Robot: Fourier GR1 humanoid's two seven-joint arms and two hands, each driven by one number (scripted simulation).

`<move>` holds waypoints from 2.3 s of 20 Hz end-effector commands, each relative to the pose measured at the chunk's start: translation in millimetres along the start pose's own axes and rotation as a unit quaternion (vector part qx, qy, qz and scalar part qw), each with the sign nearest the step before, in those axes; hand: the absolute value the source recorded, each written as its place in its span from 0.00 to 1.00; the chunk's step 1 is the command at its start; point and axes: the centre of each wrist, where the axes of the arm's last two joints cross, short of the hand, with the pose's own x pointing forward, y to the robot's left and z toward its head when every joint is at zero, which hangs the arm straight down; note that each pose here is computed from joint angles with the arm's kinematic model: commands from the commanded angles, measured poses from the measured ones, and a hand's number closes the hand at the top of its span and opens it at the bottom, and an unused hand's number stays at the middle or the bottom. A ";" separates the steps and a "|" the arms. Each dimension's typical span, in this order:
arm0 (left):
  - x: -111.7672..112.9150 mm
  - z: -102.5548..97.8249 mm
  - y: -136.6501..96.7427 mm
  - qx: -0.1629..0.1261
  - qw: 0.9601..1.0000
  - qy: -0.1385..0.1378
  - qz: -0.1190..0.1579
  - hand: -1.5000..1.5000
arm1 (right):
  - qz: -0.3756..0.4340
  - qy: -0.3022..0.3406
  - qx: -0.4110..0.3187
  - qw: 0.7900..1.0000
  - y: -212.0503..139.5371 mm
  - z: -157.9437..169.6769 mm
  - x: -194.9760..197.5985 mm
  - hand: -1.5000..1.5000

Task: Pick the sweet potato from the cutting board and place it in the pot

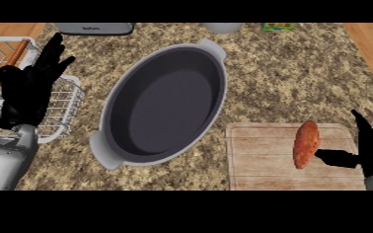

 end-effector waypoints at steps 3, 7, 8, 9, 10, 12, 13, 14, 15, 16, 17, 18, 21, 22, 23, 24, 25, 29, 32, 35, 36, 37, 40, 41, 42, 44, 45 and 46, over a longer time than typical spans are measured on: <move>-74.8 13.8 7.5 0.025 0.985 0.167 -0.034 0.50 | 0.052 0.056 0.044 0.996 -18.1 17.6 42.4 0.00; -78.3 15.5 7.8 0.026 0.983 0.177 -0.034 0.50 | 0.046 0.083 0.046 0.994 -27.1 26.0 64.1 0.00; -76.6 15.5 12.4 0.023 0.984 0.175 -0.031 0.50 | 0.049 0.087 0.054 0.994 -24.1 32.8 64.8 0.00; -77.1 13.0 9.3 0.031 0.982 0.183 -0.028 0.50 | 0.058 0.085 0.057 0.993 -22.8 35.8 63.4 0.00; -84.0 24.3 6.5 0.023 0.982 0.182 -0.040 0.50 | 0.055 0.088 0.053 0.993 -31.1 35.3 67.7 0.00; -81.5 17.1 16.7 0.024 0.983 0.180 -0.041 0.50 | 0.065 0.103 0.054 0.991 -27.3 30.1 64.2 0.00; -81.1 15.9 23.7 0.035 0.983 0.179 -0.032 0.50 | 0.075 0.110 0.063 0.989 -21.0 29.2 54.0 0.00; -87.6 21.8 5.2 0.021 0.983 0.181 -0.028 0.50 | 0.073 0.105 0.069 0.989 -15.1 38.9 60.3 0.00; -83.6 18.5 12.7 0.026 0.983 0.180 -0.027 0.50 | 0.072 0.107 0.066 0.989 -15.5 36.8 63.9 0.00; -77.5 19.9 9.7 0.027 0.983 0.179 -0.031 0.50 | 0.072 0.105 0.072 0.989 -14.8 38.2 59.2 0.00; -86.4 20.6 7.7 0.023 0.983 0.179 -0.034 0.50 | 0.057 0.106 0.060 0.991 -19.8 33.6 69.8 0.00; -83.7 22.8 8.5 0.026 0.983 0.179 -0.029 0.50 | 0.065 0.111 0.064 0.990 -18.5 34.8 64.8 0.00; -80.5 18.3 12.3 0.026 0.984 0.175 -0.032 0.50 | 0.075 0.105 0.062 0.990 -13.1 34.4 62.6 0.00; -94.9 26.8 8.0 0.023 0.983 0.180 -0.031 0.50 | 0.066 0.104 0.053 0.991 -19.2 29.2 65.4 0.00; -76.2 15.5 7.3 0.023 0.985 0.170 -0.025 0.50 | 0.070 0.103 0.055 0.991 -11.2 33.6 67.4 0.00; -77.7 14.5 16.1 0.033 0.983 0.178 -0.031 0.50 | 0.077 0.103 0.058 0.990 -2.5 35.9 57.4 0.00; -82.6 19.8 13.6 0.028 0.983 0.179 -0.025 0.50 | 0.073 0.098 0.051 0.991 -12.0 35.2 65.3 0.00; -85.1 18.7 16.8 0.033 0.982 0.181 -0.028 0.50 | 0.083 0.119 0.063 0.987 0.4 34.6 54.9 0.00; -85.5 23.7 6.9 0.026 0.984 0.175 -0.032 0.50 | 0.081 0.137 0.077 0.984 1.7 30.2 55.7 0.00; -84.2 24.1 4.2 0.021 0.983 0.178 -0.027 0.50 | 0.089 0.142 0.083 0.982 -0.9 27.0 56.7 0.00; -84.7 17.4 16.4 0.038 0.982 0.184 -0.034 0.50 | 0.090 0.138 0.082 0.983 1.8 28.8 47.8 0.00; -89.5 24.2 14.9 0.024 0.983 0.179 -0.029 0.50 | 0.076 0.138 0.083 0.984 5.3 25.7 54.6 0.00; -87.2 24.0 4.5 0.022 0.984 0.176 -0.035 0.50 | 0.084 0.140 0.091 0.982 10.7 22.8 48.7 0.00; -85.0 24.2 4.1 0.026 0.983 0.178 -0.027 0.50 | 0.076 0.148 0.089 0.982 11.9 19.2 48.3 0.00; -85.4 20.3 13.9 0.026 0.984 0.174 -0.028 0.50 | 0.073 0.145 0.091 0.983 11.2 20.1 53.2 0.00; -84.9 22.1 12.5 0.030 0.983 0.177 -0.030 0.50 | 0.067 0.149 0.091 0.982 8.0 13.7 47.0 0.00; -84.1 18.3 8.7 0.024 0.984 0.173 -0.021 0.50 | 0.061 0.152 0.090 0.982 21.0 13.0 47.1 0.00; -84.2 17.6 12.0 0.025 0.982 0.184 -0.025 0.50 | 0.066 0.145 0.089 0.983 20.5 17.3 51.0 0.00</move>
